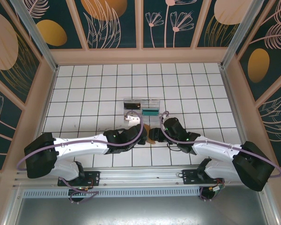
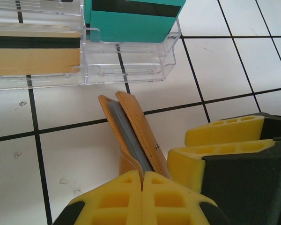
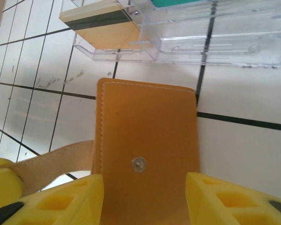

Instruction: Take the credit cards out of the card holder

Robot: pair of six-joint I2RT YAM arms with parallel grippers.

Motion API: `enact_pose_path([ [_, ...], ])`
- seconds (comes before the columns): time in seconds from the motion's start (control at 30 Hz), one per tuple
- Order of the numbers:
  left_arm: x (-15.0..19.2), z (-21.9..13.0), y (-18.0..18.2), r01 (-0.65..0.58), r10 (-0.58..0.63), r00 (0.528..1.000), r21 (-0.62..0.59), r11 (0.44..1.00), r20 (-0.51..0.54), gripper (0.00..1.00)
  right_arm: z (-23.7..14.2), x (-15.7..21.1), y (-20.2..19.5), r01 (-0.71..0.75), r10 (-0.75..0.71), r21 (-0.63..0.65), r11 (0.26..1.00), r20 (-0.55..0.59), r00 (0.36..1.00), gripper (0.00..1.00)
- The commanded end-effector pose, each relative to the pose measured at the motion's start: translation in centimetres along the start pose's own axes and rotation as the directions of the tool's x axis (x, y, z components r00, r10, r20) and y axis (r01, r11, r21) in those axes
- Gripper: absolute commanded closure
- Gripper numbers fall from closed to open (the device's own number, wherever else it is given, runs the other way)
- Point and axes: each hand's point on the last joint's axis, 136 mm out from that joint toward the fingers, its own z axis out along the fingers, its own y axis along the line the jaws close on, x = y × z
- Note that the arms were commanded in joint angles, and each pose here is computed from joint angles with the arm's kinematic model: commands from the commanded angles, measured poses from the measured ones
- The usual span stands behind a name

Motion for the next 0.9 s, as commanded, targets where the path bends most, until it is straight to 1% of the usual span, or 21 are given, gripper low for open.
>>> enact_pose_path([
  [0.0, -0.4, -0.4, -0.3, -0.009, 0.009, 1.0, 0.008, 1.0, 0.016, 1.0, 0.4, -0.6, 2.4, 0.052, -0.053, -0.06, 0.997, -0.009, 0.999, 0.5],
  [0.17, -0.4, -0.3, -0.4, -0.011, 0.011, 1.0, 0.01, 1.0, 0.012, 1.0, 1.2, 0.1, 3.1, 0.08, -0.082, -0.062, 0.995, -0.034, 0.996, 0.5],
  [0.23, -0.3, -0.3, -0.4, -0.012, 0.011, 1.0, 0.008, 1.0, 0.01, 1.0, 1.5, 0.1, 2.8, 0.08, -0.082, -0.04, 0.996, -0.036, 0.996, 0.5],
  [0.37, -0.3, -0.4, -0.2, -0.009, 0.009, 1.0, 0.006, 1.0, 0.01, 1.0, 1.4, -0.2, 1.3, 0.069, -0.068, 0.039, 0.997, -0.016, 0.998, 0.58],
  [0.47, -0.4, -0.5, -0.1, -0.008, 0.008, 1.0, 0.007, 1.0, 0.015, 1.0, 1.3, -0.3, 0.8, 0.07, -0.069, 0.071, 0.995, -0.013, 0.998, 0.61],
  [0.53, -0.4, -0.6, -0.1, -0.007, 0.007, 1.0, 0.007, 1.0, 0.017, 1.0, 1.3, -0.4, 0.3, 0.07, -0.069, 0.1, 0.993, -0.011, 0.998, 0.67],
  [0.77, -0.1, -0.5, 0.5, -0.013, 0.013, 1.0, -0.013, 1.0, 0.013, 1.0, 0.6, -0.9, -0.9, 0.059, -0.064, 0.163, 0.985, 0.025, 0.998, 0.74],
  [0.87, 0.0, -0.5, 1.0, -0.018, 0.018, 1.0, -0.031, 0.999, 0.012, 1.0, 0.2, -1.2, -1.2, 0.051, -0.06, 0.179, 0.983, 0.041, 0.997, 0.84],
])
